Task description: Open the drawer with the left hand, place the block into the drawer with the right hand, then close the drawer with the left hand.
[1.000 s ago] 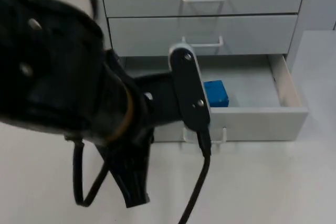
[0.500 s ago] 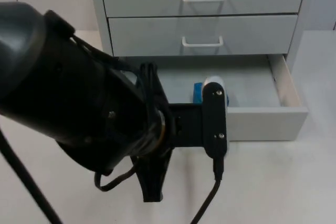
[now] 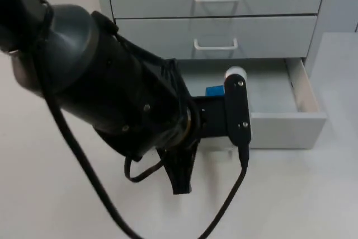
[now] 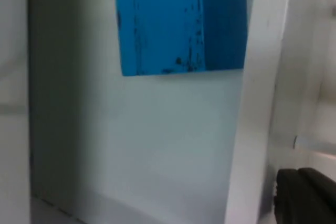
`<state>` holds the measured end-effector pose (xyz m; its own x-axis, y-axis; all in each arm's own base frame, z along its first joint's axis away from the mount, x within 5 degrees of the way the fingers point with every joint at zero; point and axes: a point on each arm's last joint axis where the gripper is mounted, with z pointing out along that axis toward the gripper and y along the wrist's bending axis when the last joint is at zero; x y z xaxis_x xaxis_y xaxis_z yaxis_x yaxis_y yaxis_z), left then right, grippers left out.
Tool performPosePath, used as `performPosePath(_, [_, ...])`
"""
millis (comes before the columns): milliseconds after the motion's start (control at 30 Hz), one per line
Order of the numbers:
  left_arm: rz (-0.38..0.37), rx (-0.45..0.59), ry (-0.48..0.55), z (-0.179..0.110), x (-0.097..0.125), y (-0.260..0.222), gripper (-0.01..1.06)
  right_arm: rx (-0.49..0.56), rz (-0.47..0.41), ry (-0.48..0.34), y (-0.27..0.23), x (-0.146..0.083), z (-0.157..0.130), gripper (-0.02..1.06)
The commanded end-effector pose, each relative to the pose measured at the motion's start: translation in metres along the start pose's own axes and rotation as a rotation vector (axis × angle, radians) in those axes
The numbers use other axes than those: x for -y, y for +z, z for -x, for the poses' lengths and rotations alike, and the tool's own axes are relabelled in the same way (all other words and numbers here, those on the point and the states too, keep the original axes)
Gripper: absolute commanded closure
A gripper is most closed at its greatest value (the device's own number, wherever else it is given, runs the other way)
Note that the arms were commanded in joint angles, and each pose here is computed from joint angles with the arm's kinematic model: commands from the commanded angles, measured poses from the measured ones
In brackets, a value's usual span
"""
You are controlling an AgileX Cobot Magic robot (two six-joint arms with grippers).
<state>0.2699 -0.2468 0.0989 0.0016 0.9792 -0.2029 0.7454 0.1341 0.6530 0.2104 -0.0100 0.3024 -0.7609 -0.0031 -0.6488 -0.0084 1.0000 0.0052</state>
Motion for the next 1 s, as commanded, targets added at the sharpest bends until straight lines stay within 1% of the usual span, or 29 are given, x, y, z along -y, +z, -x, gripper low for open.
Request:
performPosePath(0, [0.083, -0.027, -0.046, -0.004, -0.022, 0.006, 1.05, 0.019, 0.004, 0.004, -0.002, -0.001, 0.000, 0.39])
performPosePath(133, [0.119, -0.014, -0.090, 0.001, -0.042, 0.014, 1.05, 0.023, 0.003, 0.004, -0.002, -0.001, 0.001, 0.39])
performPosePath(167, [0.119, -0.014, -0.090, 0.001, -0.042, 0.014, 1.05, 0.023, 0.003, 0.004, -0.002, -0.001, 0.001, 0.39])
performPosePath(267, [0.146, -0.009, -0.124, 0.002, -0.058, 0.022, 1.05, 0.023, 0.003, 0.004, -0.002, -0.001, 0.001, 0.39])
performPosePath(400, [0.150, -0.012, -0.159, -0.003, -0.070, 0.038, 1.05, 0.023, 0.003, 0.006, -0.002, -0.001, 0.001, 0.39])
performPosePath(500, [0.145, -0.010, -0.170, -0.002, -0.072, 0.047, 1.05, 0.023, 0.003, 0.006, -0.002, -0.001, 0.001, 0.39])
performPosePath(567, [0.154, -0.009, -0.178, -0.001, -0.077, 0.054, 1.05, 0.023, 0.005, 0.007, -0.002, -0.001, 0.001, 0.39])
performPosePath(600, [0.162, -0.008, -0.181, 0.001, -0.079, 0.059, 1.05, 0.027, 0.013, 0.018, -0.002, -0.002, 0.001, 0.39])
performPosePath(667, [0.185, -0.017, -0.192, 0.001, -0.085, 0.066, 1.05, 0.032, 0.014, 0.020, -0.002, -0.002, 0.002, 0.39])
performPosePath(733, [0.194, -0.022, -0.194, 0.002, -0.086, 0.069, 1.05, 0.032, 0.014, 0.020, -0.002, -0.002, 0.002, 0.39])
performPosePath(800, [0.226, -0.050, -0.207, -0.001, -0.088, 0.071, 1.05, 0.032, 0.014, 0.020, -0.002, -0.002, 0.002, 0.39])
performPosePath(933, [0.235, -0.048, -0.216, 0.000, -0.090, 0.069, 1.05, 0.032, 0.014, 0.020, -0.002, -0.002, 0.002, 0.39])
performPosePath(967, [0.221, -0.053, -0.262, 0.003, -0.089, 0.064, 1.05, 0.032, 0.014, 0.020, -0.002, -0.002, 0.002, 0.39])
